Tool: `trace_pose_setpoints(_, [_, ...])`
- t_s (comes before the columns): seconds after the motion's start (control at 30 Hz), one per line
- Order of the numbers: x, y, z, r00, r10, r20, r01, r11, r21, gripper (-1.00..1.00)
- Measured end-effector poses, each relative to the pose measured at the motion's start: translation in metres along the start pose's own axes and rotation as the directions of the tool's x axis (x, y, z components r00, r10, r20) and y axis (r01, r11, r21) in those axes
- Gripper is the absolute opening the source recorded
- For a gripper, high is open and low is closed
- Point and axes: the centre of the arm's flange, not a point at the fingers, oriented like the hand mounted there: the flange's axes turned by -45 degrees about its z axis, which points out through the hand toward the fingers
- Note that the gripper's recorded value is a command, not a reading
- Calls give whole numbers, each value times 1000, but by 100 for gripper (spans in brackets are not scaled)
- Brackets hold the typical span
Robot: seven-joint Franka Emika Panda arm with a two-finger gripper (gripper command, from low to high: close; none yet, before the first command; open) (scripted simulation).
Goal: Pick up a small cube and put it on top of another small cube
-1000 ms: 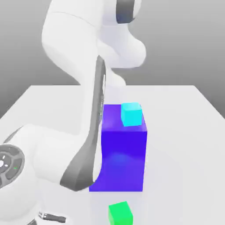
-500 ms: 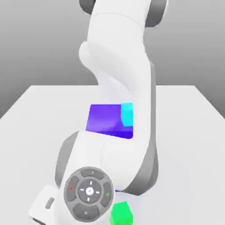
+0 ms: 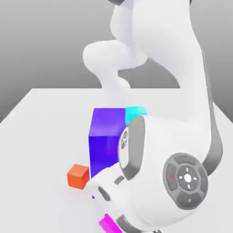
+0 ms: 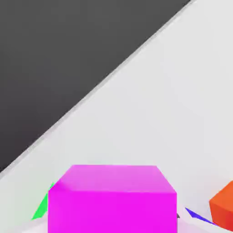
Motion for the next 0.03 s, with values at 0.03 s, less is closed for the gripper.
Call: trace_pose_setpoints(0.03, [-6,2,0,998,61,6,-61,998,2,-100])
